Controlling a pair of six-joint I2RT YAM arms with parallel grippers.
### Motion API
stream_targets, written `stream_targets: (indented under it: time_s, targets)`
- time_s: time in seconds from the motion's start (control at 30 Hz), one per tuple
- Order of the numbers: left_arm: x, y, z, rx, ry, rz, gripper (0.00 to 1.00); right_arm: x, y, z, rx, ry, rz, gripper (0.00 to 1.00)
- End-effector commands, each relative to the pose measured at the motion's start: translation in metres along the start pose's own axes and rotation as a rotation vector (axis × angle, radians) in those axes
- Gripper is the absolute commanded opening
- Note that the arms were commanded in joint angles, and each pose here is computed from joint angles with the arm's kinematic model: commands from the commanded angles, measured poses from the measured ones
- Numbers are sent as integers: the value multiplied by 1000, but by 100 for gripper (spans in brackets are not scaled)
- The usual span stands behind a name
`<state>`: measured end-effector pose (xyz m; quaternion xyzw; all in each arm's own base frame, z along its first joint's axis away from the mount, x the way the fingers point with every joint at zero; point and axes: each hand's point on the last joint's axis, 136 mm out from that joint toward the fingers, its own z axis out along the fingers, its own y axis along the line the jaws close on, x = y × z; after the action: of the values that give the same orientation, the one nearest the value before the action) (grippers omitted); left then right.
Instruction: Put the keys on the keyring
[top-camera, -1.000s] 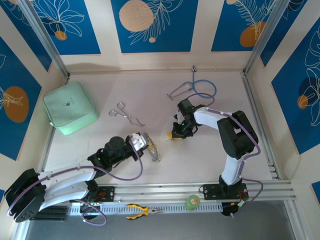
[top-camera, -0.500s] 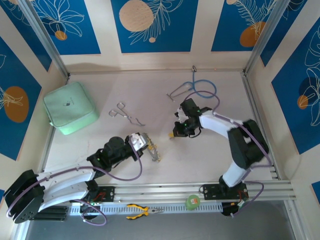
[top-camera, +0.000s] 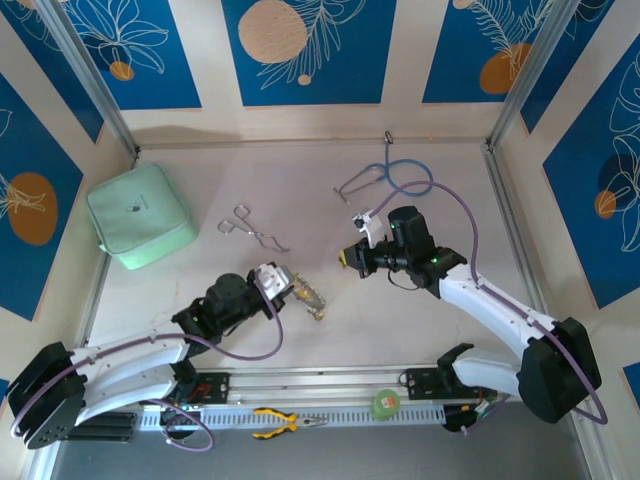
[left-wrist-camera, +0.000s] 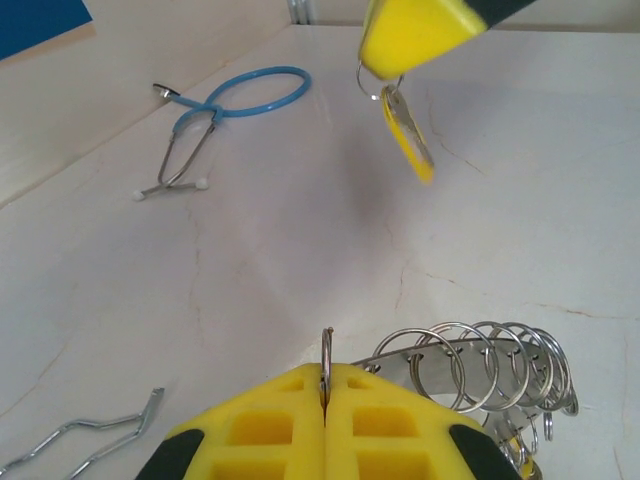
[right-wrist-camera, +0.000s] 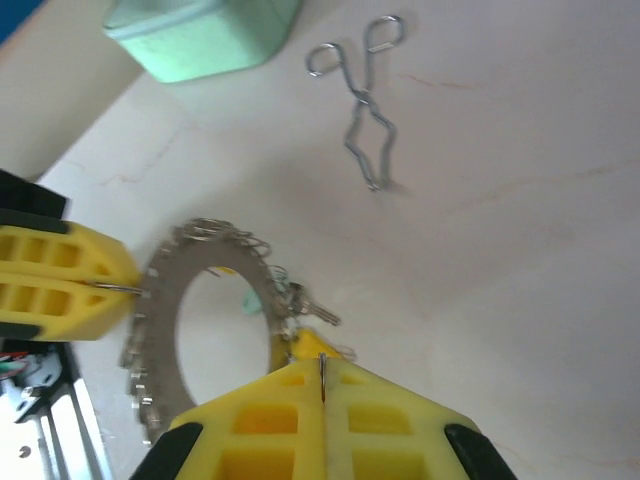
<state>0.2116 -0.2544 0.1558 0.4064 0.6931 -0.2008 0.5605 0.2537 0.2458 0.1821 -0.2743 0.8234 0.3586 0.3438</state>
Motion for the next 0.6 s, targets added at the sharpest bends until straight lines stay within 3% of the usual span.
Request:
stream_targets:
  time_s: [0.0,0.17,0.57]
  targets:
    - [-24,3,2,-1,-84,-68,0,-16,26,-6,-101,-37,-73,0]
    - [-29,-2,6,33,-126,-148,0,-15,46,-4,-155,-41,-173,0]
    - [-36,-12,8,97,-162,-228,0,2,80,18,-301,14,-168,0]
